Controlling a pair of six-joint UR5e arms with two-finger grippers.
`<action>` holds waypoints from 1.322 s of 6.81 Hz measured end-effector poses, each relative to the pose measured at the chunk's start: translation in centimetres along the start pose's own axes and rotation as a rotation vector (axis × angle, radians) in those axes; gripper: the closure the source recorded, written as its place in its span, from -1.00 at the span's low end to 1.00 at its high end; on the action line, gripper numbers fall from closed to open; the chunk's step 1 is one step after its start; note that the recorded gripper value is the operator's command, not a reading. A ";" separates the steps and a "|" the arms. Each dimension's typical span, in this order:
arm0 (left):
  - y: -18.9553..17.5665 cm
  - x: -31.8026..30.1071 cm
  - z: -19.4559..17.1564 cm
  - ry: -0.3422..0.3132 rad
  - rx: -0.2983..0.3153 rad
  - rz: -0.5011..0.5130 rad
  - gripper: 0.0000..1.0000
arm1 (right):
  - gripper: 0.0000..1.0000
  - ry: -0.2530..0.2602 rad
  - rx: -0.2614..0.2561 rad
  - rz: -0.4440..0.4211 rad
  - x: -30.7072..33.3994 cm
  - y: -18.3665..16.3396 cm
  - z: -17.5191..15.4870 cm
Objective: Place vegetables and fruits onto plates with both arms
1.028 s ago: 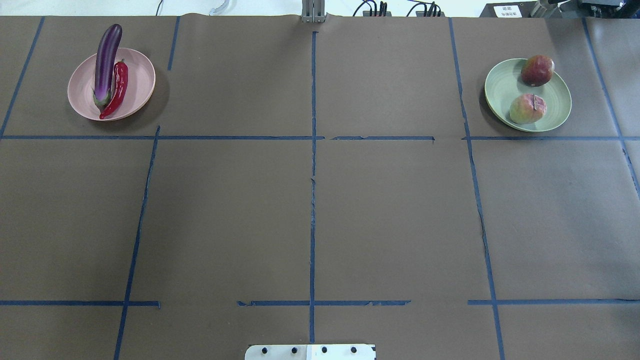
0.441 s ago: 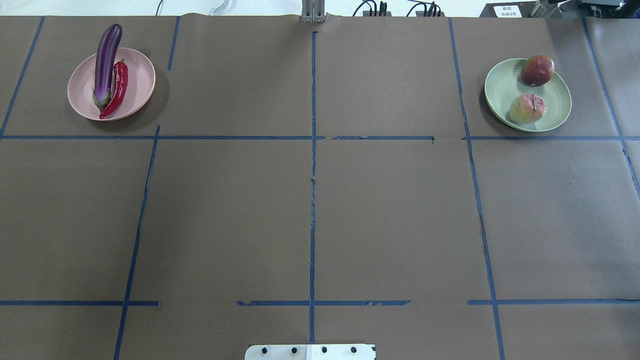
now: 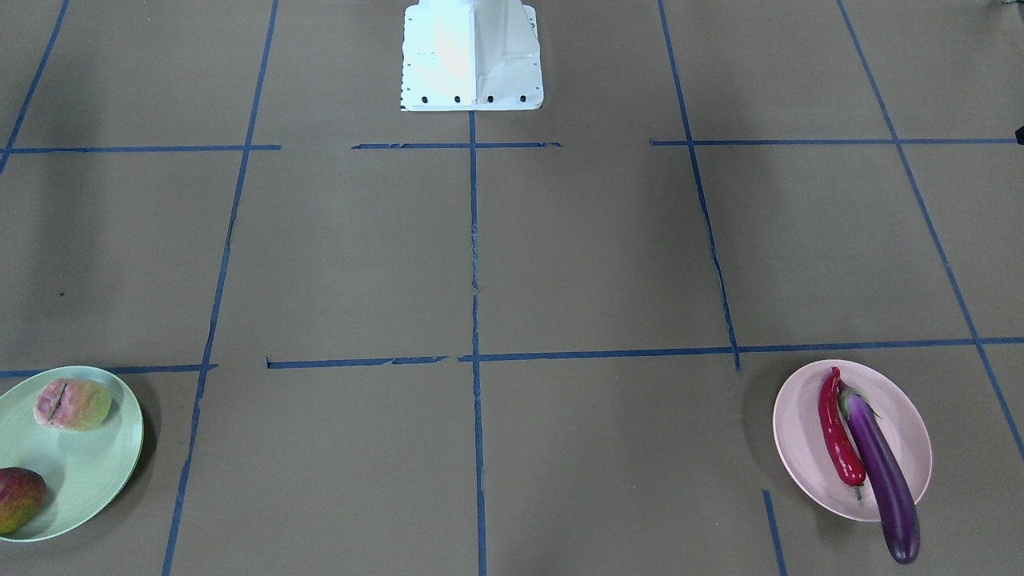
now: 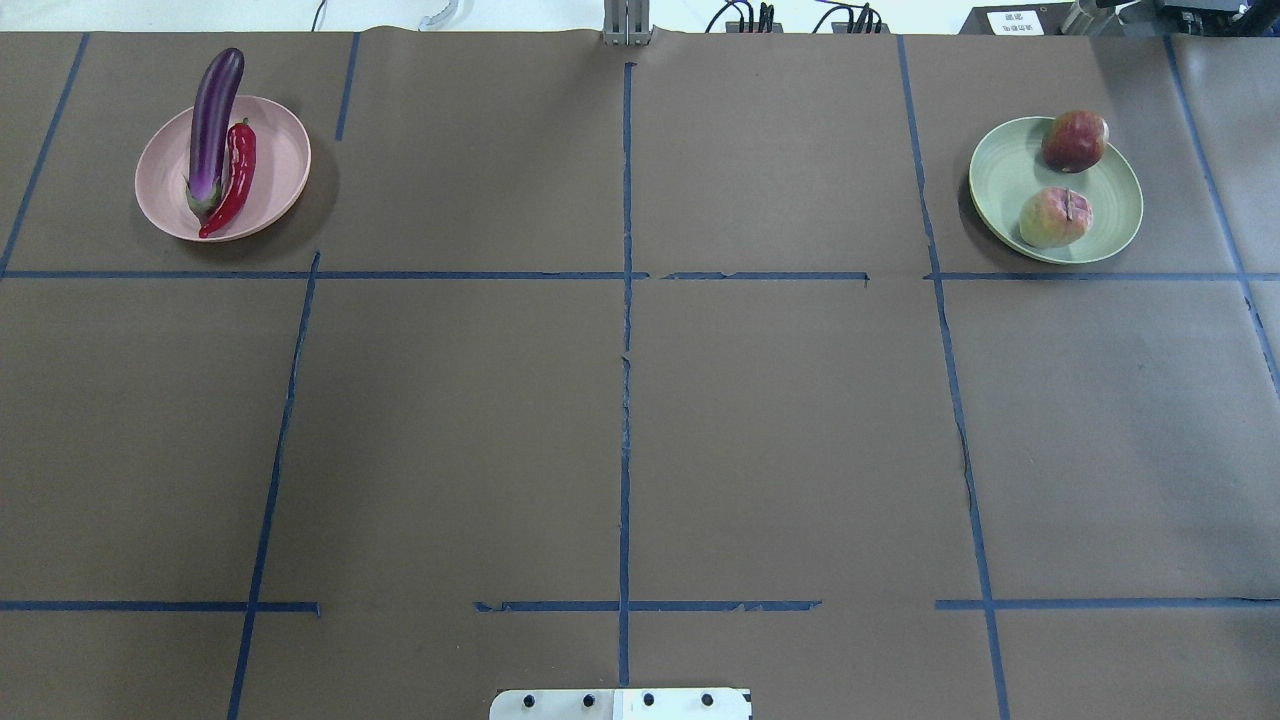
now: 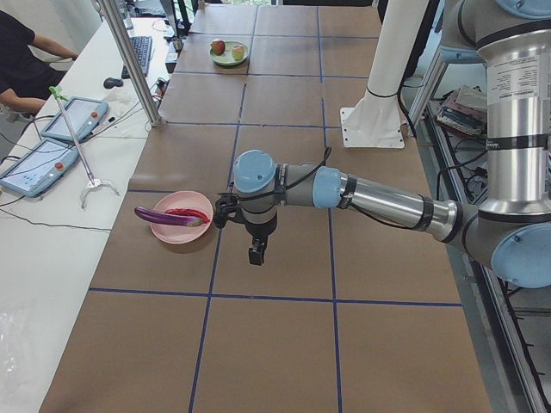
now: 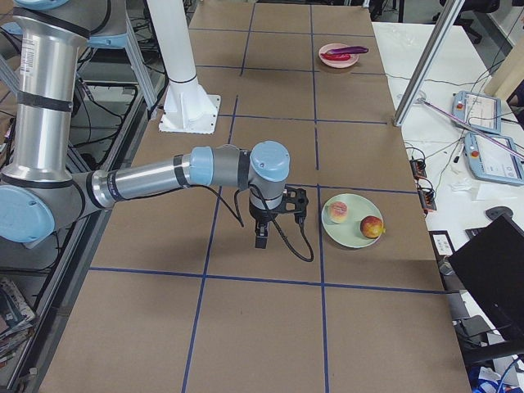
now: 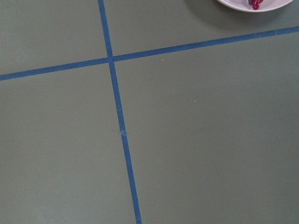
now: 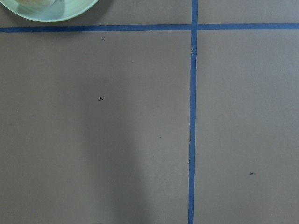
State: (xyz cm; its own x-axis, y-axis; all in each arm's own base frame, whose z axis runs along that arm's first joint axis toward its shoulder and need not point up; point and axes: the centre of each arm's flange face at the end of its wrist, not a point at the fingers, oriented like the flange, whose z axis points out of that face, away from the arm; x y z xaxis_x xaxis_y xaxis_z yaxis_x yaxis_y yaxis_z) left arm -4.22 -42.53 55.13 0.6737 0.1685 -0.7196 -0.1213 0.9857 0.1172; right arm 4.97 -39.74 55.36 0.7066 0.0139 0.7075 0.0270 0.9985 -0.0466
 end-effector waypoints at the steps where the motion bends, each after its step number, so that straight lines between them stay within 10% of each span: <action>1: 0.9 -0.1 0.2 0.003 -0.004 -0.006 -1.00 | -1.00 0.000 -0.001 0.001 0.0 0.0 0.0; 9: 2.9 -2.1 2.3 0.015 -0.054 -0.061 -1.00 | -1.00 -0.001 -0.015 -0.034 0.6 0.0 0.7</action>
State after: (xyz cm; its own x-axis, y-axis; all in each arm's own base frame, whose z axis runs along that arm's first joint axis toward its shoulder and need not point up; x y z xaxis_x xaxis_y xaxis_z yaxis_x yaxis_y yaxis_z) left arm -4.32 -40.05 58.56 0.6698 0.1073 -0.7348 -0.1198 0.9922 0.0357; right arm 4.91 -39.72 56.32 0.7045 -0.0203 0.7094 0.0621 0.9975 -0.0331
